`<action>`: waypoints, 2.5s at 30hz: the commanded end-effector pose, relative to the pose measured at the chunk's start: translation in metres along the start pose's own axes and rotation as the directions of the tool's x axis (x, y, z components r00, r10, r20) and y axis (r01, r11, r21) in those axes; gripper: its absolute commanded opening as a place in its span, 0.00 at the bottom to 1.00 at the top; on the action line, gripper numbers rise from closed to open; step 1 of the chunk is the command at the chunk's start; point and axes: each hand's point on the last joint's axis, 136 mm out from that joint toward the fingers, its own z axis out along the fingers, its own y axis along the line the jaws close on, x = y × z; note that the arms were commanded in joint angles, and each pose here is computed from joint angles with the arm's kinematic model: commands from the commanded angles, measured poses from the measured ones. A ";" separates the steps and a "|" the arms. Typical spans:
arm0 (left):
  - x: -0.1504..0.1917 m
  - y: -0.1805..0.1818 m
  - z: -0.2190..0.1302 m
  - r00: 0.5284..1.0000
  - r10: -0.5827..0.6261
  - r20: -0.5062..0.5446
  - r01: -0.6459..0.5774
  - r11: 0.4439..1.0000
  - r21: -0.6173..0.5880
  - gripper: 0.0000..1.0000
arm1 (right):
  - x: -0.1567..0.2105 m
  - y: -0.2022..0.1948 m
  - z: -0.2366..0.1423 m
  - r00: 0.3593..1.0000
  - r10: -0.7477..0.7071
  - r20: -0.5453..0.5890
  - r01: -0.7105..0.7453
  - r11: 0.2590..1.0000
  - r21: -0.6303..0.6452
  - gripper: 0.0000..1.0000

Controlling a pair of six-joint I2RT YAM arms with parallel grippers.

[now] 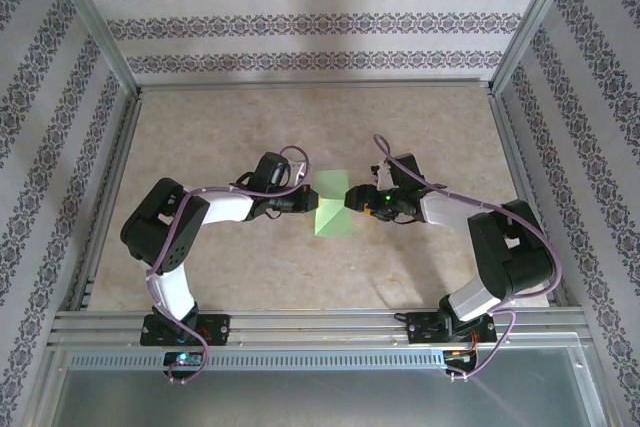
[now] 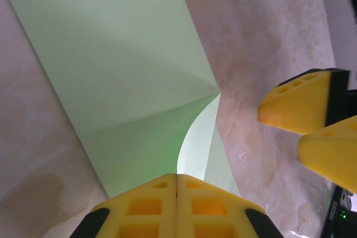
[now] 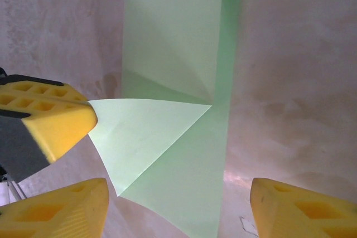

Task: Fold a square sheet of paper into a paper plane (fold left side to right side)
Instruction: Turn over the paper at the center of the table.

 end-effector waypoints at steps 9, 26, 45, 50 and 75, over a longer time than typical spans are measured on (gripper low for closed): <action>-0.013 -0.008 -0.014 0.994 0.010 0.106 -0.010 1.000 0.006 0.03 | -0.018 0.028 0.029 1.000 -0.017 0.021 0.019 0.994 -0.105 0.65; -0.010 -0.005 -0.020 0.994 0.008 0.111 -0.006 1.000 -0.017 0.03 | -0.032 0.039 0.057 1.000 -0.021 0.016 0.023 0.987 -0.158 0.54; 0.003 0.019 -0.006 0.998 -0.018 0.057 0.023 0.996 -0.083 0.10 | -0.031 0.041 0.062 0.999 -0.034 0.014 0.036 0.988 -0.149 0.37; 0.001 0.019 -0.007 0.998 -0.015 0.060 0.020 0.996 -0.085 0.14 | -0.032 0.039 0.061 0.999 -0.042 0.018 0.044 0.990 -0.135 0.20; -0.127 -0.109 -0.232 0.790 -0.147 0.596 -0.019 0.965 0.262 1.00 | -0.117 0.188 -0.157 0.838 -0.191 0.512 0.408 0.842 -0.353 0.00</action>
